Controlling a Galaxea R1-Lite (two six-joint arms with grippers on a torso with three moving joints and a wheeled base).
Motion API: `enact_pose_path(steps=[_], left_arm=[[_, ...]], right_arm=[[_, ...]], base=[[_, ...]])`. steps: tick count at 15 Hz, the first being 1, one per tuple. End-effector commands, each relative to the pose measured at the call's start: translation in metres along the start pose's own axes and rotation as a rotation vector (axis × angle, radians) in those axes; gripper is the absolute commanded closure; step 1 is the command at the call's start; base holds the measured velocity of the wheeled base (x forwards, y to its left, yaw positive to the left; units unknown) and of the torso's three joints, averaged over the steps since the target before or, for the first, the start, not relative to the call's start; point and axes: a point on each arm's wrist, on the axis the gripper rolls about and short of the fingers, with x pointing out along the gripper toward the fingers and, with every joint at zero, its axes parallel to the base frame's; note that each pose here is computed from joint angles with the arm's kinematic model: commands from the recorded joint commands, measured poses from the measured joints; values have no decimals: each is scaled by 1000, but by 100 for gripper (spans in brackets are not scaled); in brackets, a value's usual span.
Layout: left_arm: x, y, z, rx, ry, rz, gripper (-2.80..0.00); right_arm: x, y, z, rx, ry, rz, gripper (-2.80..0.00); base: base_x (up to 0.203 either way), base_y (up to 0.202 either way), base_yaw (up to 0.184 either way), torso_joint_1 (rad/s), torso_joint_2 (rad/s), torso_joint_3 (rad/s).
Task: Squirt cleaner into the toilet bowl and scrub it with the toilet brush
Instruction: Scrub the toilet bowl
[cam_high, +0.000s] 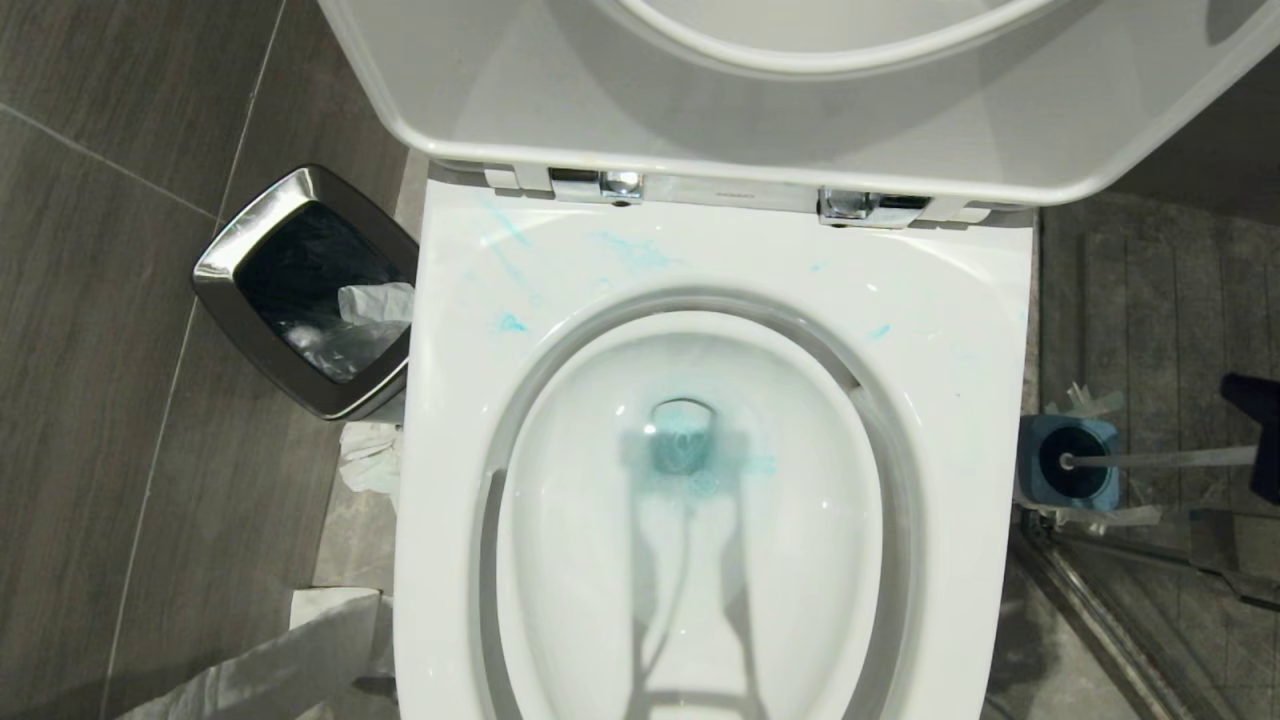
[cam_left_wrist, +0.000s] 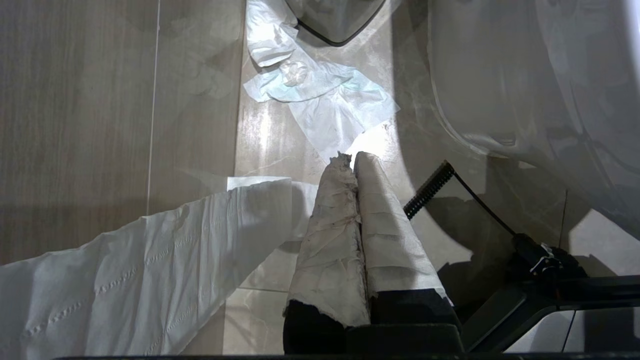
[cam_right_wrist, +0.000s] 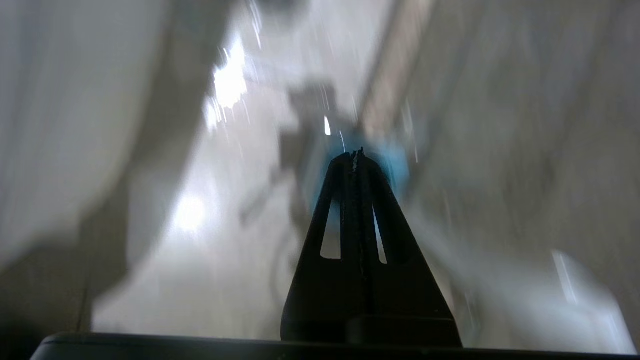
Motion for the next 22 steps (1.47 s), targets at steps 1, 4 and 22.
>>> enact_pose_path(steps=[1, 4, 22], left_arm=[[0, 0, 0, 0, 3, 0, 0], [0, 0, 0, 0, 3, 0, 0], [0, 0, 0, 0, 3, 0, 0]], right_arm=[[-35, -5, -9, -2, 83, -61, 0], [-28, -4, -11, 32, 120, -85, 0], [-71, 1, -121, -15, -92, -176, 0]], base=[[0, 0, 0, 0, 0, 0], [0, 0, 0, 0, 0, 0], [0, 0, 0, 0, 0, 0]])
